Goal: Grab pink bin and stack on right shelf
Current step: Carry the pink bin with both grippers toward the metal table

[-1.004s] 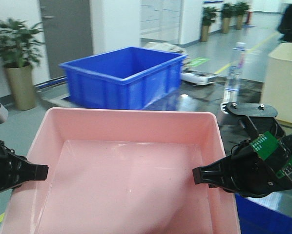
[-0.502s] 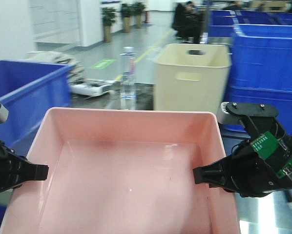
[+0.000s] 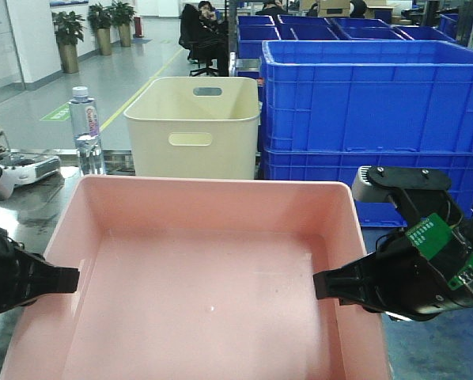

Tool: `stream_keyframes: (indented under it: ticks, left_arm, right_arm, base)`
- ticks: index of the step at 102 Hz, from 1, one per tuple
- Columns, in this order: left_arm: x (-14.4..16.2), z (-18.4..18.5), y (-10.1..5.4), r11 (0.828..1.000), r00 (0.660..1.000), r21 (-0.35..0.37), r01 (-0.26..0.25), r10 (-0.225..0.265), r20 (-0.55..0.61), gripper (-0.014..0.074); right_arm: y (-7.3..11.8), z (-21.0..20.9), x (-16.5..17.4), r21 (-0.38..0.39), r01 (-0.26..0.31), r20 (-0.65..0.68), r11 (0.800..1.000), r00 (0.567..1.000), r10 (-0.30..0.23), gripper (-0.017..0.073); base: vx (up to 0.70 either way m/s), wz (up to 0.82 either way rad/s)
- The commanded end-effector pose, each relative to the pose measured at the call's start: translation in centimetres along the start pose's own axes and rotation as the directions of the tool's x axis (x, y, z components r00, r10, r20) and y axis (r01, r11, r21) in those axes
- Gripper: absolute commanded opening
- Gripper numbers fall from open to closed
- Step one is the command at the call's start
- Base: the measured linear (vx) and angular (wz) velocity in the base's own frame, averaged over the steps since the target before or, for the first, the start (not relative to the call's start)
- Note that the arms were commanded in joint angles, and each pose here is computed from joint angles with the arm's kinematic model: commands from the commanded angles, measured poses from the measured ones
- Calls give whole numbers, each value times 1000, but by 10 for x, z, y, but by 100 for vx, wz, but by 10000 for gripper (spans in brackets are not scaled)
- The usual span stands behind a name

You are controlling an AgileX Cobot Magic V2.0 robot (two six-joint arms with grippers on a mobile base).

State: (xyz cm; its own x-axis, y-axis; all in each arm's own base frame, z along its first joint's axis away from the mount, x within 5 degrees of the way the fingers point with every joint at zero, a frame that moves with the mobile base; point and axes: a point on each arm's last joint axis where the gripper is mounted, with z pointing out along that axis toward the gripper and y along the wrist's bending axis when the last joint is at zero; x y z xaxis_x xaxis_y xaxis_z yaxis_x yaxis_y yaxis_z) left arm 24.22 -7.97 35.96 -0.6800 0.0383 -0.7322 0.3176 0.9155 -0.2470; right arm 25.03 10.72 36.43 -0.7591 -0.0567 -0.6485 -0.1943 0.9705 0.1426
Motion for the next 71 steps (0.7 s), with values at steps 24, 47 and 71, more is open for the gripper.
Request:
stream_keyframes:
  ticks: [24, 47, 71]
  left_arm:
    - [-15, -16, -4, 1000, 991, -4, -28, 29, 133, -1]
    - [-15, -16, -4, 1000, 991, -4, -28, 29, 133, -1]
    - [-15, -16, -4, 1000, 991, -4, -28, 29, 132, -1]
  right_arm:
    - [-3, -19, -13, 15, 47, 129, 999, 990, -48, -8]
    - [-3, -19, -13, 15, 47, 129, 999, 990, -48, -8]
    - [-3, -19, -13, 15, 47, 129, 999, 990, -48, -8]
  base:
    - [7, -7]
    - [2, -5]
    - [0, 0]
